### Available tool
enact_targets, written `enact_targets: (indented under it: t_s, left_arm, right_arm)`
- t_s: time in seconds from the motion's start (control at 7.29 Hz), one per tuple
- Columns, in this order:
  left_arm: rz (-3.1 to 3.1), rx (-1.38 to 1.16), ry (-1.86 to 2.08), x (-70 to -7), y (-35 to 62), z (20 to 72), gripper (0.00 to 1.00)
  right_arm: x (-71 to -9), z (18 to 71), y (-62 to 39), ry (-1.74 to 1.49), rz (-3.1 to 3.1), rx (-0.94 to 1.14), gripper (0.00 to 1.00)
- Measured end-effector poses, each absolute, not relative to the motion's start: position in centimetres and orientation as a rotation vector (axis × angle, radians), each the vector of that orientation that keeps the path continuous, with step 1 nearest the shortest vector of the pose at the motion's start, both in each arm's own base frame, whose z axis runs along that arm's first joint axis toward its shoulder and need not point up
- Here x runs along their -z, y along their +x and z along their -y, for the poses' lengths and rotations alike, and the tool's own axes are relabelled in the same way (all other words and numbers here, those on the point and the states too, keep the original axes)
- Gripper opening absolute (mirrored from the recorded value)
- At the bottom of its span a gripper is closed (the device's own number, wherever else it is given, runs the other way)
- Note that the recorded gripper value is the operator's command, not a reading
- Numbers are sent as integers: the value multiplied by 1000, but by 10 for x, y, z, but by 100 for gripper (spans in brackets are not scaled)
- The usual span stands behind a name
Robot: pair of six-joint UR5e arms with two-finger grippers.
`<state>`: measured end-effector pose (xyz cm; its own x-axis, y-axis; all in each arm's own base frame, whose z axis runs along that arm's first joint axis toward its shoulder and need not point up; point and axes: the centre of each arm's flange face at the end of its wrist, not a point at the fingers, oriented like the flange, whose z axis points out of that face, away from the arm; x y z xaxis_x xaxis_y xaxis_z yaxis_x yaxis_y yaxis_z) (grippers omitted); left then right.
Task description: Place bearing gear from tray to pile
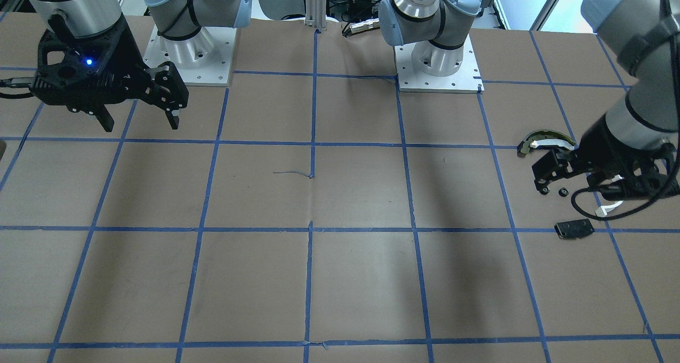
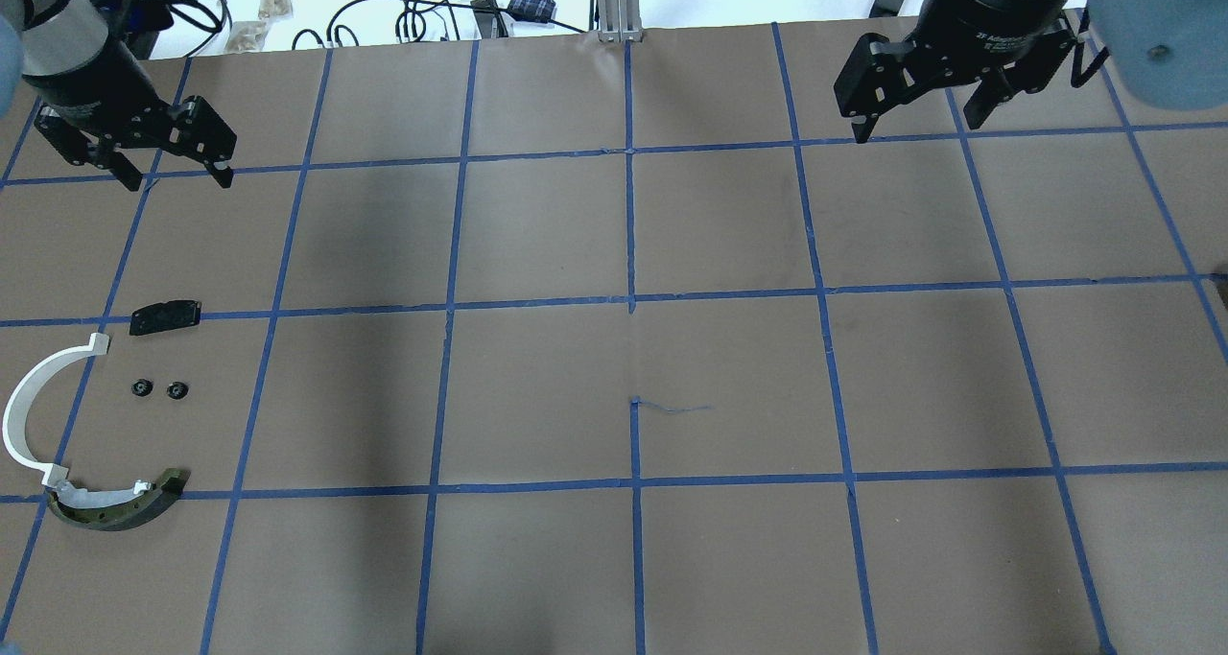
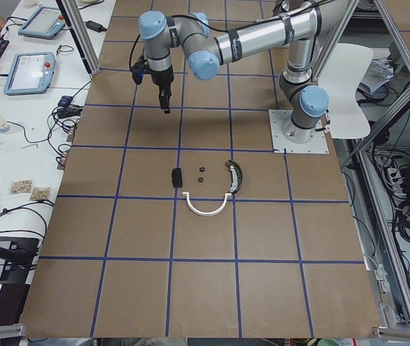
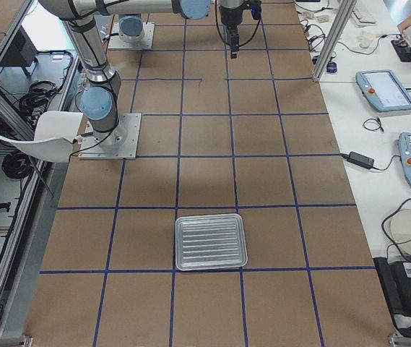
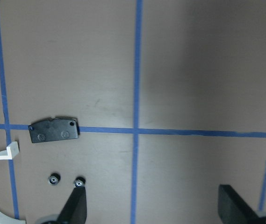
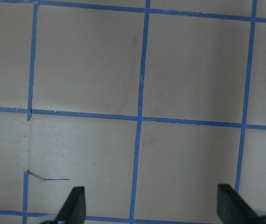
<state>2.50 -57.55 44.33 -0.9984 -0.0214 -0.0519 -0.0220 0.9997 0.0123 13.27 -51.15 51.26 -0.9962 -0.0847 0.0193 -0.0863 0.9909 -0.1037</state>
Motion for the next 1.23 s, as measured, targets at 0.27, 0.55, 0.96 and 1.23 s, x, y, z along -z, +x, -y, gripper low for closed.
enact_targets:
  t_s: [0.27,0.55,0.96,1.23]
  left_arm:
    - [-3155,65,73,-487,-45,542,100]
    - [-3177,56,172,-490,-85,524,100]
    - [-3173,-7,227,-473,-104,506,100]
    - [-3169,-9,231,-473,-105,502,100]
  right_arm:
    - [-513,511,133,133,3120,-164,100]
    - [-513,511,132,132,3118,-164,100]
    - [-513,511,132,133,3115,-162,100]
    - [-512,511,133,130,3118,-162,100]
